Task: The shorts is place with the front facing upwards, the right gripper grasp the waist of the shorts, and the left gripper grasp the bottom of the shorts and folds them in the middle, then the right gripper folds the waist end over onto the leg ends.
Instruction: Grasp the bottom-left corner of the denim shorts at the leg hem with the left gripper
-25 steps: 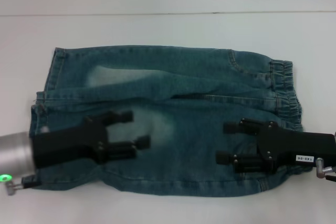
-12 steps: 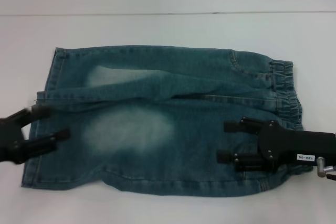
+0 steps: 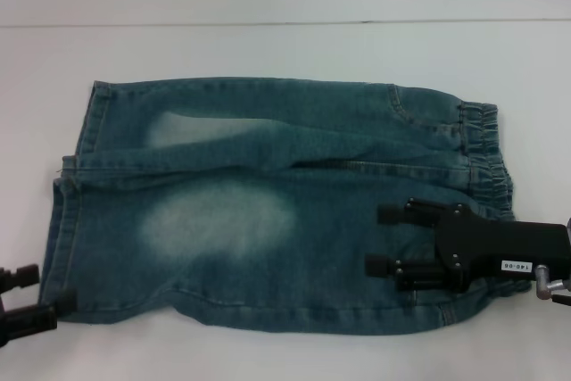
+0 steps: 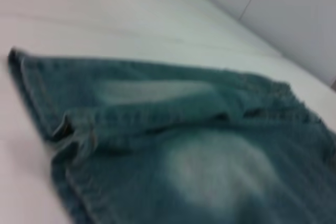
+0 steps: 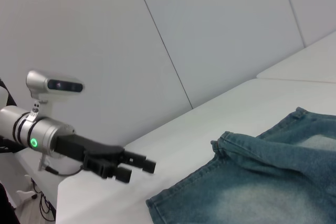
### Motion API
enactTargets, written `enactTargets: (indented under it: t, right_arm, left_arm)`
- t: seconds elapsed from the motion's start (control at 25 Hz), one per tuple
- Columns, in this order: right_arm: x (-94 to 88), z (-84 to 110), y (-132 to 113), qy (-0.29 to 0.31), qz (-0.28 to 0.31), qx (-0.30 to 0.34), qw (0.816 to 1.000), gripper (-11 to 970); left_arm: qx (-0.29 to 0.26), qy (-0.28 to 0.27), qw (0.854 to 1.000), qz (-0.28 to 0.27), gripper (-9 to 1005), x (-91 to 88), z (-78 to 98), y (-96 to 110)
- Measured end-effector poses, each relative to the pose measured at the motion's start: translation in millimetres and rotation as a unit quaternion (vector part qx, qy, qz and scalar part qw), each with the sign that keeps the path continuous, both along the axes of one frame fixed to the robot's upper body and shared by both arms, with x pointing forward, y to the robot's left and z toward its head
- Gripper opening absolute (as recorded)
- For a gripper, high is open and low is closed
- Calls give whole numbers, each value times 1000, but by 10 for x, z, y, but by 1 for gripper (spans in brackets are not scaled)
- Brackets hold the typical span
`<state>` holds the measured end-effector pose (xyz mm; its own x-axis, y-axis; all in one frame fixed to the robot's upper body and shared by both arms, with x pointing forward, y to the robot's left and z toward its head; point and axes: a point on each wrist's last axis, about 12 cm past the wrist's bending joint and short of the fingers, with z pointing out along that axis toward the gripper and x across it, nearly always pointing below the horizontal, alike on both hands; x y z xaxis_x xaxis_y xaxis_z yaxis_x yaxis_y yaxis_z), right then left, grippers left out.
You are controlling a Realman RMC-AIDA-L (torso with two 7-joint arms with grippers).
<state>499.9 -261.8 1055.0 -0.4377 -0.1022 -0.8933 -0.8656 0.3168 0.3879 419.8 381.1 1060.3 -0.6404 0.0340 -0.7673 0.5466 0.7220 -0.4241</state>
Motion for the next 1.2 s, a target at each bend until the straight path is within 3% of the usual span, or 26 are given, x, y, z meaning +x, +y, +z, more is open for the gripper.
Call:
enactTargets:
  t: [0.44,1.2]
  right_arm:
    - [0,-5,5,2,0,0,1000,947]
    - [-5,-10,4,1,-2,1,1000,947]
  left_arm:
    - [40,34,999,-5,933,-5,-68,34]
    - [51,42,998,4,925,49,-76,19]
